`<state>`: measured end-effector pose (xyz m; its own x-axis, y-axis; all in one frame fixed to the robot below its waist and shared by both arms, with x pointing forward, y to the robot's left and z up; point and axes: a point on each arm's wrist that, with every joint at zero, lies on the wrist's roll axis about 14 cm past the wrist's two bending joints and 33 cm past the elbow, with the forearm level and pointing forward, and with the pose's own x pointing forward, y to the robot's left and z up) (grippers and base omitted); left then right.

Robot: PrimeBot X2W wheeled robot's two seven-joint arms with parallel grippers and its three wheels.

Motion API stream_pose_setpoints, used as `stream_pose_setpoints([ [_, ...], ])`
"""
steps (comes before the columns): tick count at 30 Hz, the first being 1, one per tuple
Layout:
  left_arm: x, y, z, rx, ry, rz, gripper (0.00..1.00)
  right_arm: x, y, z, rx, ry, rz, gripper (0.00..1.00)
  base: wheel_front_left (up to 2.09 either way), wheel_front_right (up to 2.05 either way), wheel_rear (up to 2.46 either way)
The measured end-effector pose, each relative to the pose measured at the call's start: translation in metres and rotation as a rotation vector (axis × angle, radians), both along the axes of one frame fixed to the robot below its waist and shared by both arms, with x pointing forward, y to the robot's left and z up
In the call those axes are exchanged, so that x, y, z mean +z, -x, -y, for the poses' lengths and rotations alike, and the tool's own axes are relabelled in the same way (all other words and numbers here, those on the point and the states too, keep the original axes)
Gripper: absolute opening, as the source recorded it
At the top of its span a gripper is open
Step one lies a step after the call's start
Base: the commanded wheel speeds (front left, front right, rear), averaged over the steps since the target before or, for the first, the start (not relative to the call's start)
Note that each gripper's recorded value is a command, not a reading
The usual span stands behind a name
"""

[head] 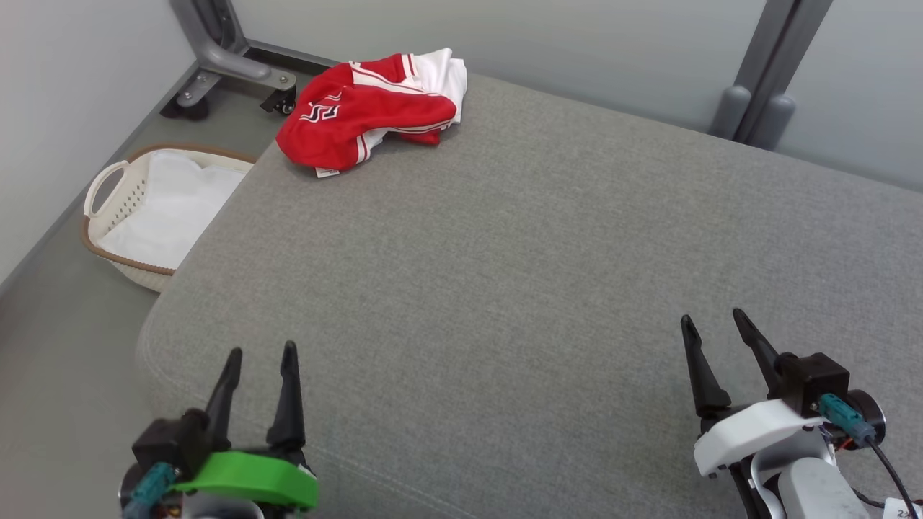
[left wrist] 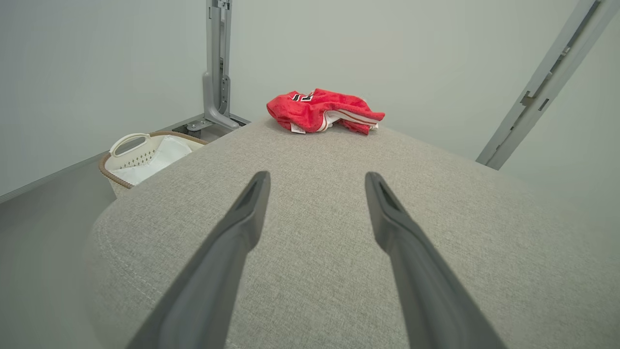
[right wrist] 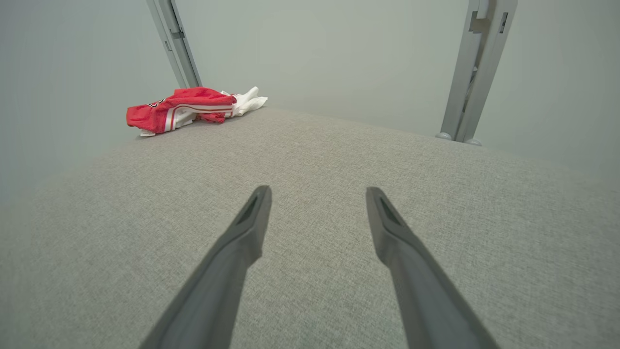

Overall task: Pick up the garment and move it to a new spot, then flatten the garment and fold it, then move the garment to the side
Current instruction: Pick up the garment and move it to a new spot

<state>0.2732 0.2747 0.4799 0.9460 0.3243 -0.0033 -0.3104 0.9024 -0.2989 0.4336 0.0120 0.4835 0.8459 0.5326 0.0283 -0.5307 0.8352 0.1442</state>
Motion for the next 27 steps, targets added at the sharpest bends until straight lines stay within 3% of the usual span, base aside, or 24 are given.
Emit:
stream_pose_setpoints([
  [5, 0.040, -0.027, -0.025, -0.014, -0.123, 0.073, 1.00, 0.005, -0.011, 0.001, -0.010, 0.011, 0.033, 1.00, 0.00, 0.00, 0.00],
  [12, 0.141, -0.089, -0.073, -0.031, -0.356, 0.214, 1.00, 0.016, -0.035, 0.009, -0.043, 0.029, 0.095, 1.00, 0.00, 0.00, 0.00],
  [17, 0.182, -0.138, -0.090, -0.054, -0.406, 0.224, 1.00, 0.016, -0.048, 0.017, -0.063, 0.053, 0.106, 1.00, 0.00, 0.00, 0.00],
  [21, 0.179, -0.180, -0.098, -0.079, -0.399, 0.149, 1.00, 0.010, -0.058, 0.026, -0.082, 0.082, 0.105, 1.00, 0.00, 0.00, 0.00],
  [27, 0.113, -0.232, -0.099, -0.139, -0.315, -0.079, 1.00, -0.003, -0.071, 0.043, -0.122, 0.124, 0.091, 1.00, 0.00, 0.00, 0.00],
])
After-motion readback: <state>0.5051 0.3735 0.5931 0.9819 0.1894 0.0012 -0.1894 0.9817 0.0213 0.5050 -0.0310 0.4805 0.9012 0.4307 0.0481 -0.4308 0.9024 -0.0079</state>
